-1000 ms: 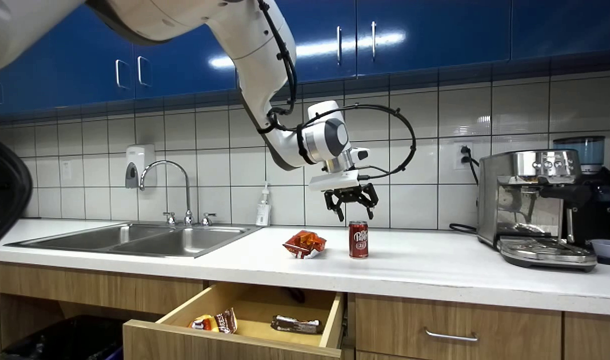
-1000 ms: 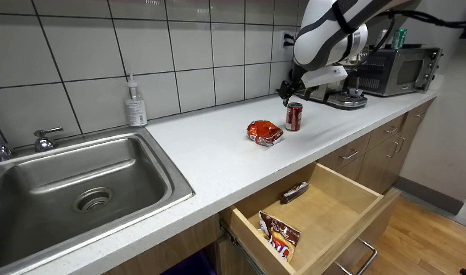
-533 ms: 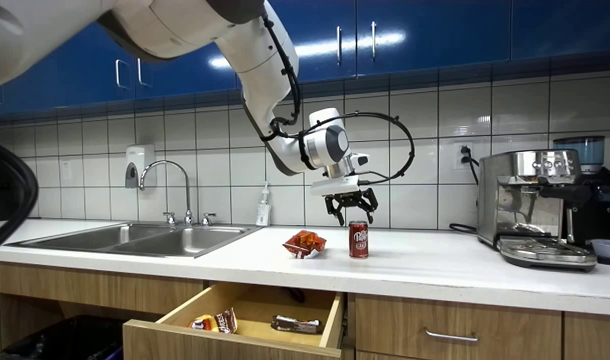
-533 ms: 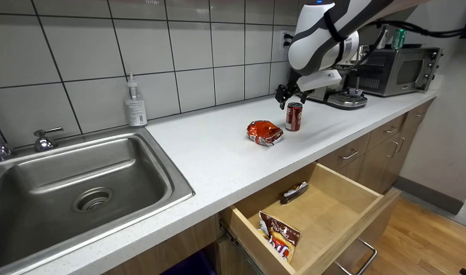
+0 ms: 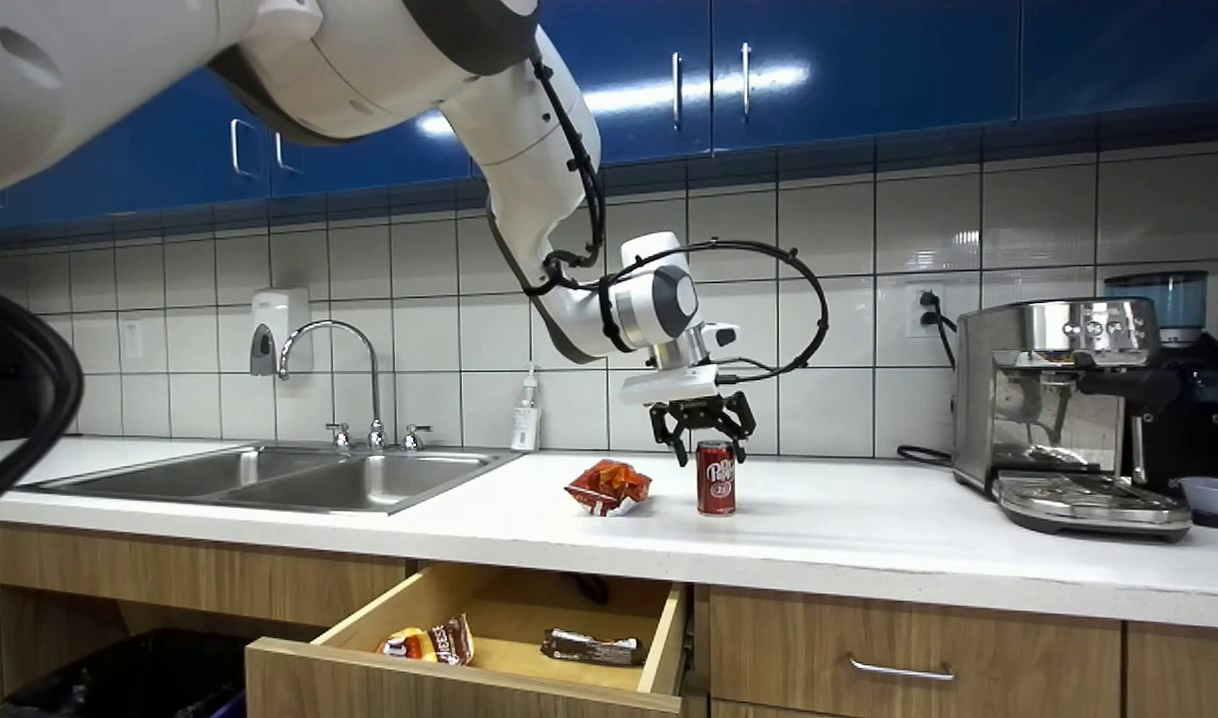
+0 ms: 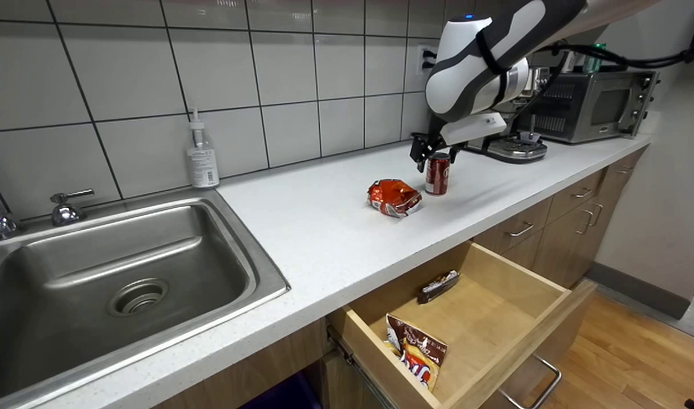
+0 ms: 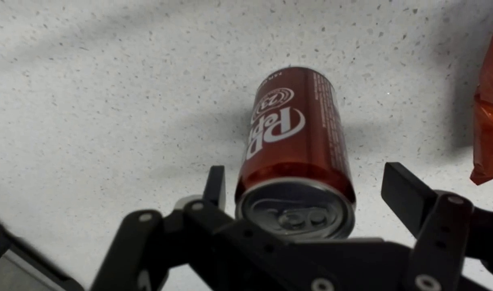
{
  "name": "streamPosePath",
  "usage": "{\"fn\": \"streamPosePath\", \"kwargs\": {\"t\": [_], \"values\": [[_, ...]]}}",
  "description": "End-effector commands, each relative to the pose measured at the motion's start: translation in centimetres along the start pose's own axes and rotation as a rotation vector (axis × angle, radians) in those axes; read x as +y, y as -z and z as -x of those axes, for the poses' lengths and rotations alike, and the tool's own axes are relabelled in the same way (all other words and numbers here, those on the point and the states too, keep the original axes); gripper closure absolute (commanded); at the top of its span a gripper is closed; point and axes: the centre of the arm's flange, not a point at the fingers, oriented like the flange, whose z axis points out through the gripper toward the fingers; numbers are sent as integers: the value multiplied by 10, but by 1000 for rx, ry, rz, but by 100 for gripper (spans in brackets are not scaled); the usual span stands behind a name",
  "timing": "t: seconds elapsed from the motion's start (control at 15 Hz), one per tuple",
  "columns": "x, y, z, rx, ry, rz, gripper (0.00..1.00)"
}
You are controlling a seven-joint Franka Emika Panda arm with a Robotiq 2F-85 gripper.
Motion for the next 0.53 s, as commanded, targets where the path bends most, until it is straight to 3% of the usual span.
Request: {"fn": "streamPosePath", "kwargs": {"t": [0.0, 0.27, 0.47], "values": [[4, 0, -9, -16, 24, -11, 26], [4, -1, -7, -20, 23, -6, 58], [4, 1, -2, -22, 21, -5, 61]]}}
